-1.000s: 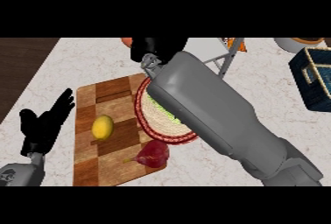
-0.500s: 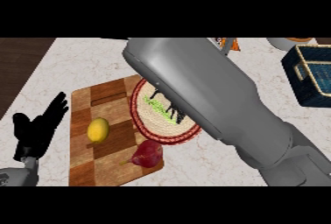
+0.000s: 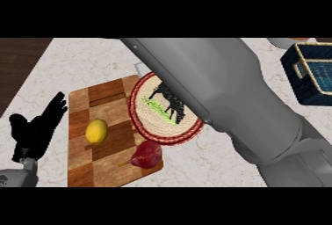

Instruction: Pick the squash from the placemat and place it in the tiered shelf

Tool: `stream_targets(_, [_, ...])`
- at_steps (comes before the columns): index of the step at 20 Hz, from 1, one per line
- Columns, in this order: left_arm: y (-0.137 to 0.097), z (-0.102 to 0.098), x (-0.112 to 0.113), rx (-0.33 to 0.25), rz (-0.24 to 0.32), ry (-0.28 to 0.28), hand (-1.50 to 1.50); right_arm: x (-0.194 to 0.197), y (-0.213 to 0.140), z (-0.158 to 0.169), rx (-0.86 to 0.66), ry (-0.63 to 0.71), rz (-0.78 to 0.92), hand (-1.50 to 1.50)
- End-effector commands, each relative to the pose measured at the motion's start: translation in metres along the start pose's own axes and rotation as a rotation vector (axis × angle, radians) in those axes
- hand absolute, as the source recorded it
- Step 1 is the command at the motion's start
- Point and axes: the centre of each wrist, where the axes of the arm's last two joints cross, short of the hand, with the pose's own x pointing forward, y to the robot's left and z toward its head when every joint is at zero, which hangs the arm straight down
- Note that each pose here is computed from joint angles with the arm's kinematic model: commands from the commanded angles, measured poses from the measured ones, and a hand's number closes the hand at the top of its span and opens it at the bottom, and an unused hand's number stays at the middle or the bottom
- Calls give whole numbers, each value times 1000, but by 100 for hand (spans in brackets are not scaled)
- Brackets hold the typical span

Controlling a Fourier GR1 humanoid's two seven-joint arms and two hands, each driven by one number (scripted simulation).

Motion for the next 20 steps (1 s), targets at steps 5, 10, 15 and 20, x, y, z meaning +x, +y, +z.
stream_targets(5, [13,0,1,22,5,-8,0,14,-6,-8,-22,280,105,150])
stream_targets(10, [16,3,3,35,16,-1,0,0,19,-18,-5,321,140,150])
stream_targets(15, [3,2,4,34,1,-21,0,-14,38,-26,-2,353,77,150])
stream_targets(20, [21,12,2,32,8,-4,0,-24,50,-31,12,388,54,150])
